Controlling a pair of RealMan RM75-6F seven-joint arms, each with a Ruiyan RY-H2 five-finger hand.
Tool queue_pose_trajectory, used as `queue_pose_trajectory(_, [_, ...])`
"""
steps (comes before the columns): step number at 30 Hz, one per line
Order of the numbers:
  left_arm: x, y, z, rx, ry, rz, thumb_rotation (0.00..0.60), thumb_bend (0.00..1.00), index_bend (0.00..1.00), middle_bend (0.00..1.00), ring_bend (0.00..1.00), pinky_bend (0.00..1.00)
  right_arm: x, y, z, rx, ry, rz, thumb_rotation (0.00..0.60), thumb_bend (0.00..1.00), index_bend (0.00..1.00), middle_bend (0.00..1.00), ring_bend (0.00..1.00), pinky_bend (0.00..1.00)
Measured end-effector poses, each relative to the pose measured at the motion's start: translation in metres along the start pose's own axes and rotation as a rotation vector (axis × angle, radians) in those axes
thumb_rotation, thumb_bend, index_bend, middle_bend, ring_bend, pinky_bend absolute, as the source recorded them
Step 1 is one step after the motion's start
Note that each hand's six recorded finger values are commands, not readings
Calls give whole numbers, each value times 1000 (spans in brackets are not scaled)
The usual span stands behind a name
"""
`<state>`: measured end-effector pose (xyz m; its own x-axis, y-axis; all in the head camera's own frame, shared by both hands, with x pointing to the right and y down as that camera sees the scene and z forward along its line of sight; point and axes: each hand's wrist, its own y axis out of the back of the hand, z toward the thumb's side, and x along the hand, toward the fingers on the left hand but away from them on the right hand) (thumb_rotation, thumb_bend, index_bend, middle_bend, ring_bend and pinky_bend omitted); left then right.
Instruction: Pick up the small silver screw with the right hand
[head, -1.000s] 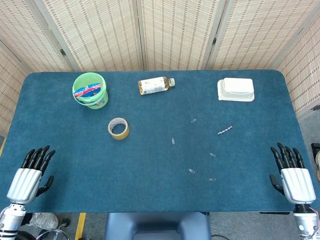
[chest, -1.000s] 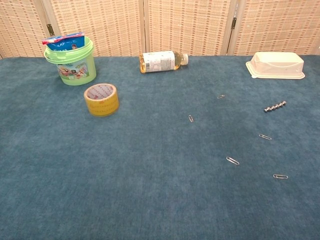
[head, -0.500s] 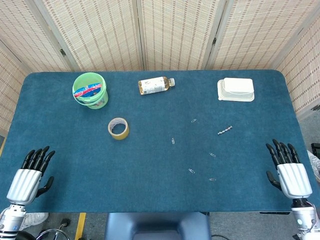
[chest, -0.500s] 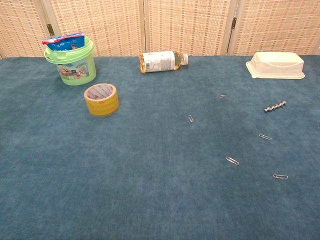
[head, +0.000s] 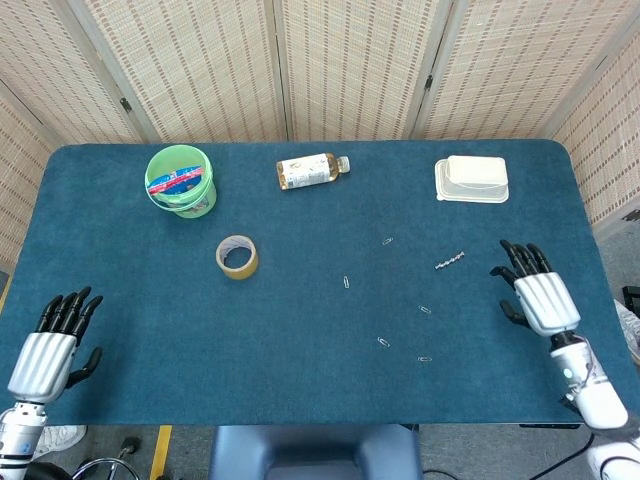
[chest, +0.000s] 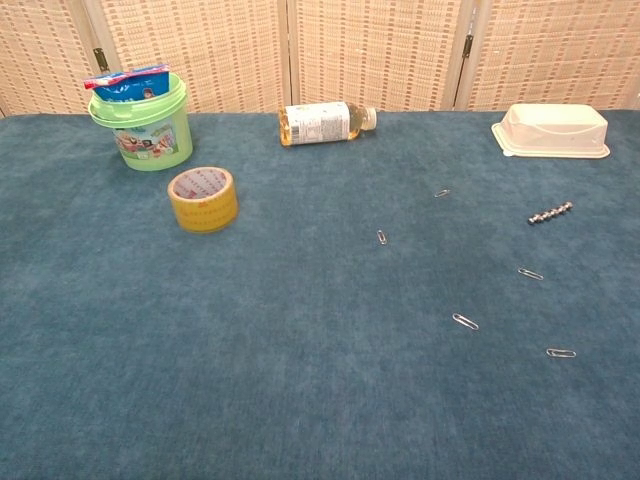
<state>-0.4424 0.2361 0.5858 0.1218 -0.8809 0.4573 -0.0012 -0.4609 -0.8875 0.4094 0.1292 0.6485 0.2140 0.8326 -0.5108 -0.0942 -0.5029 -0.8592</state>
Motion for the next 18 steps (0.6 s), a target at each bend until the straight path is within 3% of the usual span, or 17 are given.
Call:
queue_pose_trajectory(9, [1, 3, -4, -16, 4, 6, 600, 471, 0, 36, 42, 83, -70, -29, 9, -24, 3, 47, 600, 383, 396, 0, 0, 0])
queue_pose_trajectory(18, [-1, 5, -4, -32, -10, 7, 600, 471, 0, 36, 42, 83, -99, -62, 39, 19, 45, 86, 600, 383, 407, 0, 0, 0])
